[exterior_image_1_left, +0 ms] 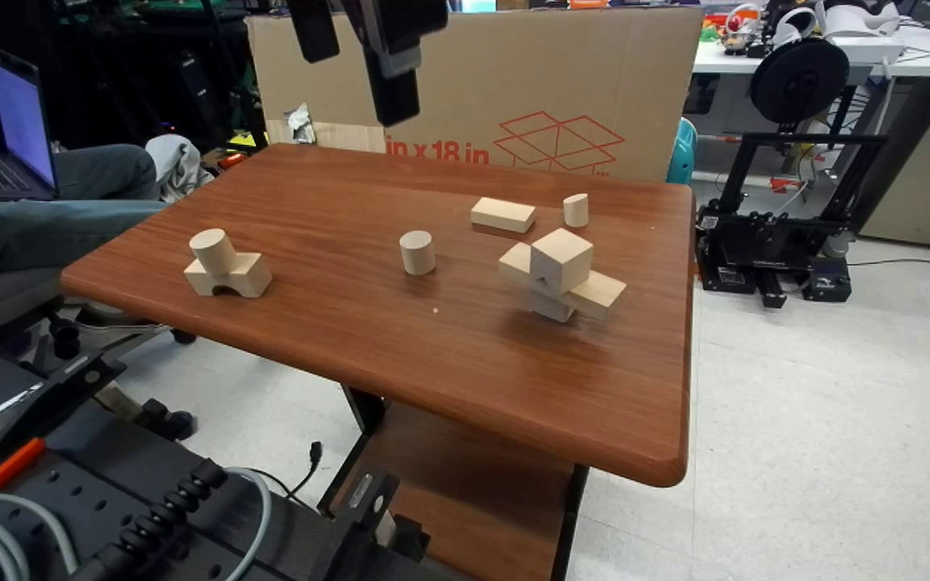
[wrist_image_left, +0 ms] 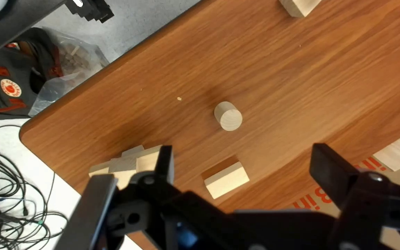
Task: Put a block on the rectangular block
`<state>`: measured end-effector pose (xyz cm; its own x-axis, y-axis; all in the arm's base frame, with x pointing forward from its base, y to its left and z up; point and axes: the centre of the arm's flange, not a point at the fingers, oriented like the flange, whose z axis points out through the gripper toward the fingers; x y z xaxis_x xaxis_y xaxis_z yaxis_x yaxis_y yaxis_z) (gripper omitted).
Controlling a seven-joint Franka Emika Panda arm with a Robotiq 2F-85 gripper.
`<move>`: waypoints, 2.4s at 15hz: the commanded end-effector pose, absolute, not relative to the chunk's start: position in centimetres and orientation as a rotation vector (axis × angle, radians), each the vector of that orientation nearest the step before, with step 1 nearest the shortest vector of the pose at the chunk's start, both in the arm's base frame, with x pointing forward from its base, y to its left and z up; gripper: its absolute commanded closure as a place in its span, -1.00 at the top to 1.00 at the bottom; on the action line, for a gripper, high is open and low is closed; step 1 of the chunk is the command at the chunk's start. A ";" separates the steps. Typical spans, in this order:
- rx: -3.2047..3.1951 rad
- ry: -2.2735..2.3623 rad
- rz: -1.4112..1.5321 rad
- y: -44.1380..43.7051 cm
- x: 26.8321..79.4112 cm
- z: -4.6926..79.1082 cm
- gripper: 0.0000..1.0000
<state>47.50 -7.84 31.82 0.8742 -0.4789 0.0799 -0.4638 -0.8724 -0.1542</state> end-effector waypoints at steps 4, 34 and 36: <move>-2.941 0.721 -0.127 -7.8 51.5 28.2 1.00; -3.156 0.598 -0.047 -2.4 57.4 20.0 -0.84; -3.123 0.649 -0.125 -1.4 56.7 22.4 -0.84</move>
<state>58.08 -2.82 18.65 0.9350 -0.3545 0.0101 -0.3545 -0.9336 0.0516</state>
